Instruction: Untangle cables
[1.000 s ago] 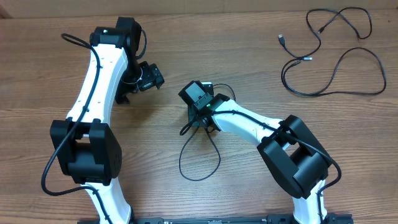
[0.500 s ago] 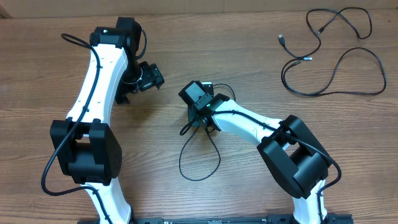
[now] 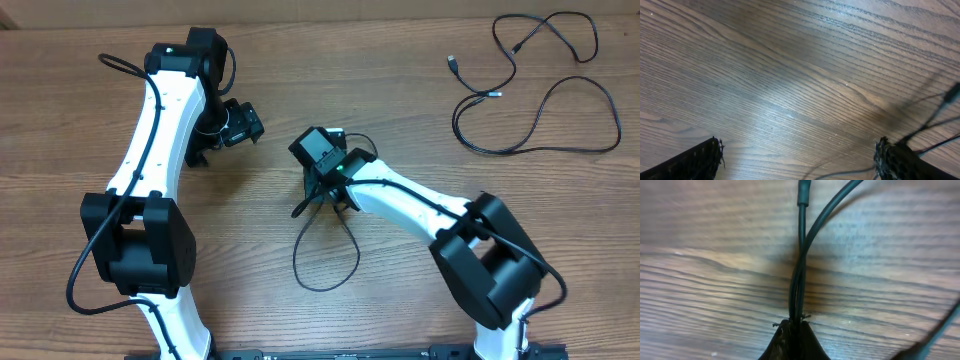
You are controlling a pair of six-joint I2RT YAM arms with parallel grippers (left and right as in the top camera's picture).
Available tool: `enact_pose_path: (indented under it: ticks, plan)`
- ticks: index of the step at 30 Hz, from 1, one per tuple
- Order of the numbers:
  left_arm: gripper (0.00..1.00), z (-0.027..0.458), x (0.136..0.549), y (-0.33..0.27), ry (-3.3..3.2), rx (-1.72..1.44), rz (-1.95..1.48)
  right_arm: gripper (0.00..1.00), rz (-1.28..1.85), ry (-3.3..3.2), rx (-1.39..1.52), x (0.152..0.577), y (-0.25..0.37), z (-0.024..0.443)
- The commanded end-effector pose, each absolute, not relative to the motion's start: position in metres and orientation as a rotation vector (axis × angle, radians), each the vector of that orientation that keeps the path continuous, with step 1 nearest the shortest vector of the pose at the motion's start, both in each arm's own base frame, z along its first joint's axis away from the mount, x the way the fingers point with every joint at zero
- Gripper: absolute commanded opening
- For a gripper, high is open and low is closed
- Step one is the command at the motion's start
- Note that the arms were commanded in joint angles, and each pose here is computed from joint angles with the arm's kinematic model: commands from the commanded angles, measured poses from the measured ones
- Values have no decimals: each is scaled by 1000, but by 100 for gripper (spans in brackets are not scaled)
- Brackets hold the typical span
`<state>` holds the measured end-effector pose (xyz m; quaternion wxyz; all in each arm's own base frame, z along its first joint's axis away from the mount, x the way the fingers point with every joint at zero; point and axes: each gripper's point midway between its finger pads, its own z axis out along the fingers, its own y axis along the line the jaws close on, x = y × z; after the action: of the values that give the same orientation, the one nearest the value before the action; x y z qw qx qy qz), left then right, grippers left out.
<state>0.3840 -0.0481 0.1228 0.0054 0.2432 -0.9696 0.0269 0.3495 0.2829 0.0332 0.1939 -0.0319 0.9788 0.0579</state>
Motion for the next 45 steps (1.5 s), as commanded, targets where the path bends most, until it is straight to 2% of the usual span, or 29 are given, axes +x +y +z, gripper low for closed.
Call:
enact_pose_path:
  ticks: [1,8,28,45]
  plan:
    - [100,139,389,-46,-3094,748,89,4,208,2670,-76,355,284,68]
    - [100,139,389,-45,-3094,749,88,4,247,2631,-69,356,285,89]
    - [99,139,389,-45,-3094,749,89,4,223,2603,-51,358,280,98]
    - [99,139,389,-45,-3094,749,89,4,141,2677,-71,347,269,76]
